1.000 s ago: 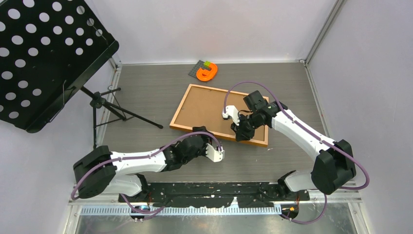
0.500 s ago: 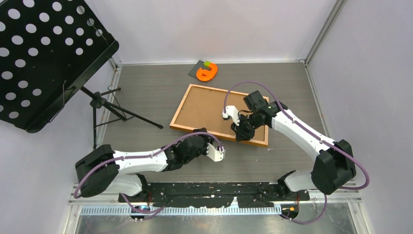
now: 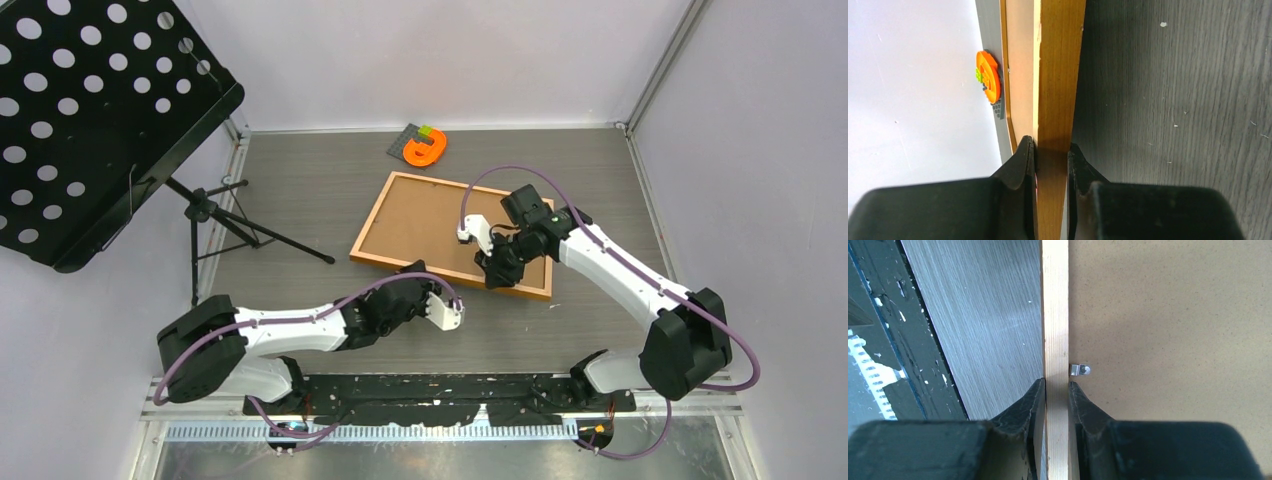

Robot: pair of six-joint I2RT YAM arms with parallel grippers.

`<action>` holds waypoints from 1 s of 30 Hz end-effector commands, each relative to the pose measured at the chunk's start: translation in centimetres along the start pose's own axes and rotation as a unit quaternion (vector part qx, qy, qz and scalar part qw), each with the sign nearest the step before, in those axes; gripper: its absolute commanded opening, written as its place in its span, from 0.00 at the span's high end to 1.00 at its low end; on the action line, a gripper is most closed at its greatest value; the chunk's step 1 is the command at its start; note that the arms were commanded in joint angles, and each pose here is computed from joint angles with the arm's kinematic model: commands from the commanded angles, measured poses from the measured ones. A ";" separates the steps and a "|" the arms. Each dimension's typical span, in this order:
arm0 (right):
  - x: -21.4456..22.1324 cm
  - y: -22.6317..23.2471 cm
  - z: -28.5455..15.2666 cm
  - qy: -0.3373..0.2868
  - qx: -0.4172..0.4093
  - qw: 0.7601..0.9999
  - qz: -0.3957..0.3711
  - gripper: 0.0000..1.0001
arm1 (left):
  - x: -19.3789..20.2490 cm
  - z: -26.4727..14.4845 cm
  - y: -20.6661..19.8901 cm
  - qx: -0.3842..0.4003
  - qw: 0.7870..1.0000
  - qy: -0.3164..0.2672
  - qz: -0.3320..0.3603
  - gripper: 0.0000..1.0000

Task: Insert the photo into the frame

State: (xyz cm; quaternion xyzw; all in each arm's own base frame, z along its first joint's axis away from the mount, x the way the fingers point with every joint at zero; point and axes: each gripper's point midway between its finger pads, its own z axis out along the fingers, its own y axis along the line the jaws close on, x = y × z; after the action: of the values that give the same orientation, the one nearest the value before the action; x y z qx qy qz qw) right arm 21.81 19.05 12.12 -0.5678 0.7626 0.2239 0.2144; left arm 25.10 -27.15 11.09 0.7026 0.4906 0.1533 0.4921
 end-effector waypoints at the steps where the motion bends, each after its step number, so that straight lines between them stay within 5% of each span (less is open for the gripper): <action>1: -3.1 -1.0 -3.1 -0.045 0.053 0.998 0.000 0.71 | -1.7 -0.6 3.5 -0.039 0.998 -0.017 -0.048 1.00; 4: -3.8 -1.7 -4.7 -0.054 0.092 0.994 0.000 0.33 | -2.2 -1.2 4.7 -0.040 0.997 -0.021 -0.063 1.00; 7: -4.6 -2.5 -6.9 -0.064 0.140 0.988 -0.002 0.11 | -2.8 -1.9 5.9 -0.038 0.996 -0.023 -0.072 1.00; 9: -5.3 -2.7 -8.5 -0.076 0.168 0.983 -0.008 0.06 | -3.2 -2.3 6.6 -0.031 0.996 -0.025 -0.075 1.00; 30: -6.3 -1.4 -15.1 -0.099 0.243 0.962 -0.069 0.01 | -4.2 -6.1 14.5 0.012 0.994 -0.022 -0.107 1.00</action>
State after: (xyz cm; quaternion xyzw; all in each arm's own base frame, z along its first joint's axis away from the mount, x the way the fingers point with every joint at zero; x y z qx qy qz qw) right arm 23.60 15.13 25.12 -0.5223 0.7476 0.0896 0.4004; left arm 25.50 -28.01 21.57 0.6966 0.5545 0.0835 0.4475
